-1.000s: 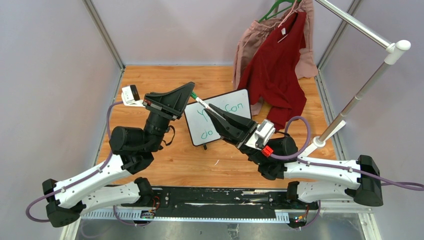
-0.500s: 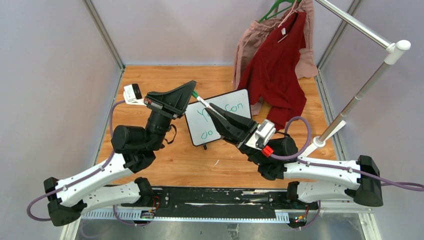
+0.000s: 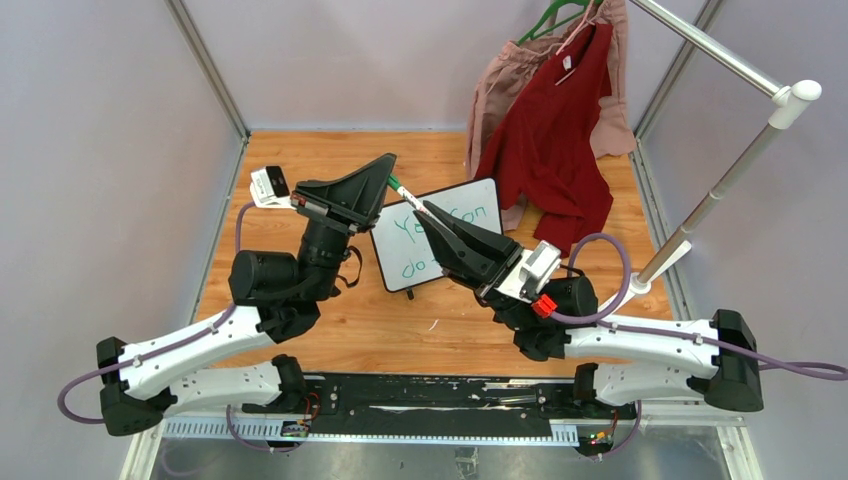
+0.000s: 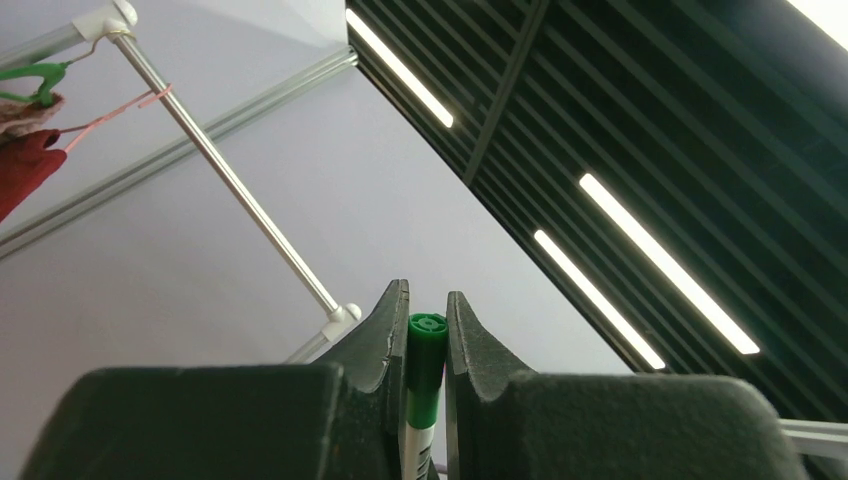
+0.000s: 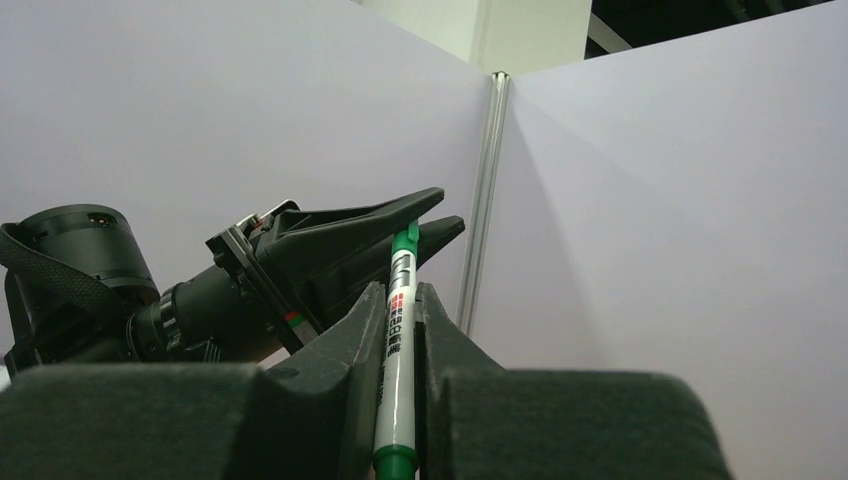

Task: Write a sentence on the whiteboard
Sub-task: Close the pen cap.

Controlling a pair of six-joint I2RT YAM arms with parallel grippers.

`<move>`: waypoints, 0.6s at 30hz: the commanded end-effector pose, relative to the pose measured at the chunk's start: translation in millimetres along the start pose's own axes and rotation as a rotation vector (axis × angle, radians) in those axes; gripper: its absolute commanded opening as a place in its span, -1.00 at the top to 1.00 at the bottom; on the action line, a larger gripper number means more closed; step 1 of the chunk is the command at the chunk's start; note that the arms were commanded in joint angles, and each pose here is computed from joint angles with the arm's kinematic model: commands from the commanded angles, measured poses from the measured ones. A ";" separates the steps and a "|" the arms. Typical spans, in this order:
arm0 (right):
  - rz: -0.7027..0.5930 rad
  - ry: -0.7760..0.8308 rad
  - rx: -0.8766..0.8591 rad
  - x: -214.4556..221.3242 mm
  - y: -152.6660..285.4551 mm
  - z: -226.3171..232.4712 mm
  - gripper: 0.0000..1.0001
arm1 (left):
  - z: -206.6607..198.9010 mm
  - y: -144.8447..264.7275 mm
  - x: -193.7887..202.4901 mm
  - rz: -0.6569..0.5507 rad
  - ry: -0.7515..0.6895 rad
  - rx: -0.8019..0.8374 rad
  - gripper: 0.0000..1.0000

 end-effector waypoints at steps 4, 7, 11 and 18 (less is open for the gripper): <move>0.051 0.043 0.060 15.2 -12.7 -3.1 1.00 | 9.1 23.5 66.4 0.307 0.006 -0.001 1.00; 0.069 0.064 0.084 19.2 -14.7 -5.0 1.00 | 7.8 26.1 73.9 0.326 0.000 -0.014 1.00; 0.086 0.083 0.109 21.4 -17.4 -7.1 1.00 | 6.9 29.8 85.0 0.356 -0.002 -0.024 1.00; 0.136 0.103 0.092 24.1 -23.4 -6.5 1.00 | 5.7 32.6 90.6 0.380 -0.015 -0.031 1.00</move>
Point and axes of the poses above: each gripper's point midway between its finger pads, its own y axis back along the fingers, its own z axis along the line the jaws close on, x = y × z, the point moved 8 cm from there along y, back along the fingers, and after that the axes turned 11 degrees about -y, right-handed, at the moved point
